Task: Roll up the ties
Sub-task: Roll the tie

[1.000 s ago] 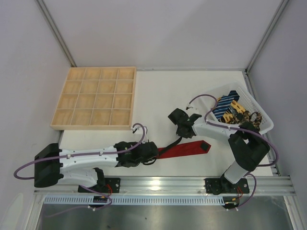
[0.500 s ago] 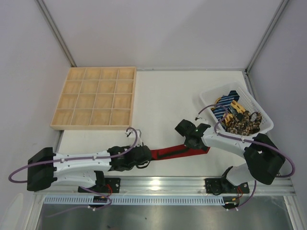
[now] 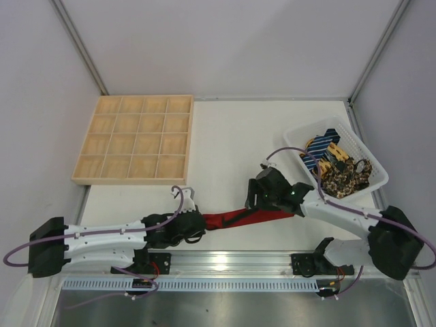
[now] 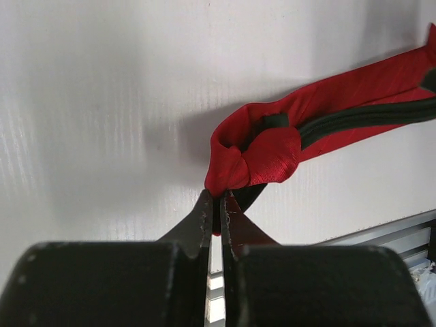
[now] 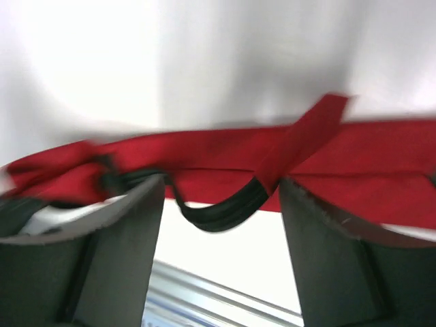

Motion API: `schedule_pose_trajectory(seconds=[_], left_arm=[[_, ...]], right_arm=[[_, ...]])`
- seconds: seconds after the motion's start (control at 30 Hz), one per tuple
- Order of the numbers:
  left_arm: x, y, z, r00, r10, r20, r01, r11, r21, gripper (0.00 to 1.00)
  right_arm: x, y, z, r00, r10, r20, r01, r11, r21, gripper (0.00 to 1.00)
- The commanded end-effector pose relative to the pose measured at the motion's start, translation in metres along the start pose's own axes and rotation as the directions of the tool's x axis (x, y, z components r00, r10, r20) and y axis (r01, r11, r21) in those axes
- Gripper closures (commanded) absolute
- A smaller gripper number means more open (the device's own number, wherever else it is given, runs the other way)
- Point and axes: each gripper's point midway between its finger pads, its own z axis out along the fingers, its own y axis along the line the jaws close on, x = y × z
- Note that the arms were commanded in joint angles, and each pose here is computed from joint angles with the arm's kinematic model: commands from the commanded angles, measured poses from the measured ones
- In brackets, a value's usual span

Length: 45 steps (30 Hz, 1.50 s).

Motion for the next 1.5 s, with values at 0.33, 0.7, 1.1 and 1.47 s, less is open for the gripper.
schedule_pose_trajectory(seconds=[0.33,0.7,1.1,1.47], left_arm=[[-0.006,-0.015,-0.004,0.999,-0.041,0.021,0.04,0.996,0.079,0.99],[-0.008,-0.012,-0.005,0.998,-0.049,0.025,0.047,0.997,0.063,1.0],[-0.008,-0.01,-0.006,0.998,-0.063,0.029,0.061,0.996,0.07,1.0],[-0.009,-0.012,-0.007,0.998,-0.06,0.032,0.057,0.995,0.077,1.0]], right_arm=[[-0.013,0.053,-0.059,0.984,-0.13,0.122,0.163,0.93,-0.328,0.45],[-0.016,-0.057,-0.044,0.964,0.135,0.227,-0.169,0.976,0.137,0.92],[0.009,-0.09,-0.009,0.946,0.262,0.192,-0.306,0.916,0.258,0.88],[0.014,-0.06,-0.022,0.978,0.176,0.115,-0.191,0.972,0.138,0.37]])
